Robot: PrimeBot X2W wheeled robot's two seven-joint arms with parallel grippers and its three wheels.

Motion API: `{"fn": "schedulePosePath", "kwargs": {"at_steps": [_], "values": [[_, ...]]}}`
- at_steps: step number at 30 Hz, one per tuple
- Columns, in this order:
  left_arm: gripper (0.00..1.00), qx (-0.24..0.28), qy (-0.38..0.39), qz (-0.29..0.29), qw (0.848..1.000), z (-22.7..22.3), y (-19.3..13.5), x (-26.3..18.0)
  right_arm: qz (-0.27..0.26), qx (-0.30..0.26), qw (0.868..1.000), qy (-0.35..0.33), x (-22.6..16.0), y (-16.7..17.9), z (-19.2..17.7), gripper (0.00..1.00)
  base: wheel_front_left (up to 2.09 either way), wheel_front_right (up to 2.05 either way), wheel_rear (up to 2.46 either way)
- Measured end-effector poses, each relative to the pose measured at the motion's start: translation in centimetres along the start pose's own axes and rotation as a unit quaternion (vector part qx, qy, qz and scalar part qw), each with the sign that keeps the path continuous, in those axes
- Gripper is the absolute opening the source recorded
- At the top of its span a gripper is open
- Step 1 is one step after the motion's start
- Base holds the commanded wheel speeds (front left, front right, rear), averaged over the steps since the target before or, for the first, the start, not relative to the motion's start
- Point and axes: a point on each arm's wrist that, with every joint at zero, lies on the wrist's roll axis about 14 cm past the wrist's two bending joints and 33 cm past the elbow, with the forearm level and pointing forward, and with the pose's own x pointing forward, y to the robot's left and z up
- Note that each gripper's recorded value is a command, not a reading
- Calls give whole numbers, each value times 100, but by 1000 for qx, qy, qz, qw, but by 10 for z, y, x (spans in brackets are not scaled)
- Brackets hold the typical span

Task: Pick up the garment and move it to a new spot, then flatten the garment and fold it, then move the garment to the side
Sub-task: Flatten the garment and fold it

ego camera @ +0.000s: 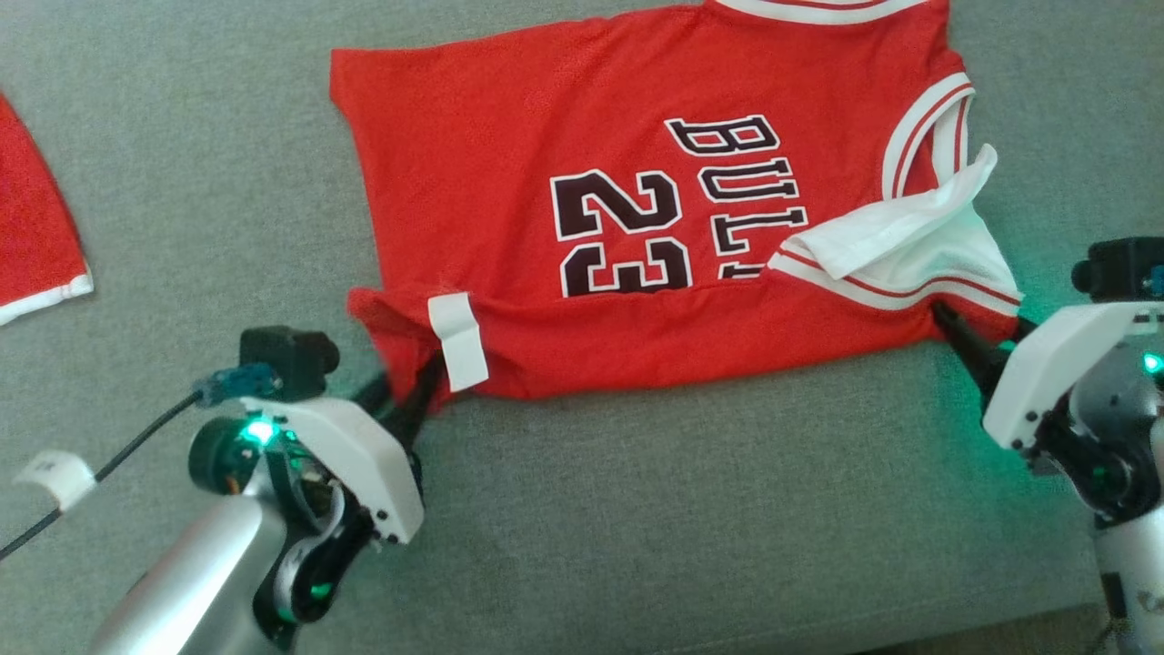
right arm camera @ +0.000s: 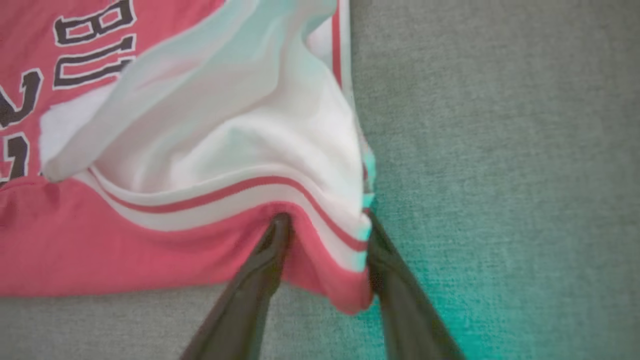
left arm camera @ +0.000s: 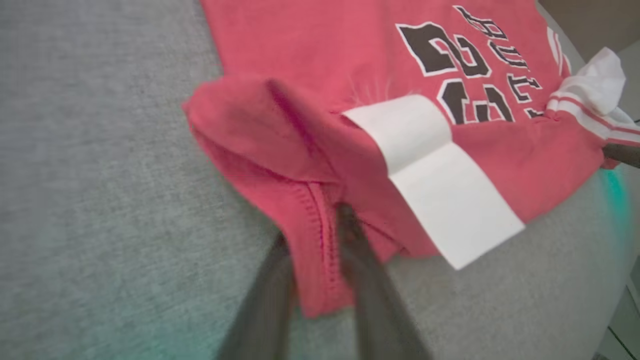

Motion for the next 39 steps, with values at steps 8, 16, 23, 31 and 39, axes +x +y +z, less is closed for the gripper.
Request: {"fn": "schedulePosePath", "kwargs": {"at_steps": [8, 16, 23, 31, 39], "values": [[0, -37, 4, -44, 998, -1, -19, -6, 28, 21, 999, 3, -5, 8, 5, 0, 0, 0, 0], [0, -62, -14, -79, 995, 1, -35, -43, 4, -14, 1000, 25, -35, -24, 24, 0, 0, 0, 0], [0, -90, 14, -97, 991, -35, -56, -64, -11, -35, 993, 116, -53, -44, -16, 0, 0, 0, 0], [100, -129, 19, -71, 989, -70, -59, -66, -27, -56, 987, 148, -62, -49, -55, 100, 0, 0, 0], [100, -98, -28, 16, 995, -41, -7, -69, -26, -86, 996, -4, -67, -46, 36, 100, 0, 0, 0]]}}
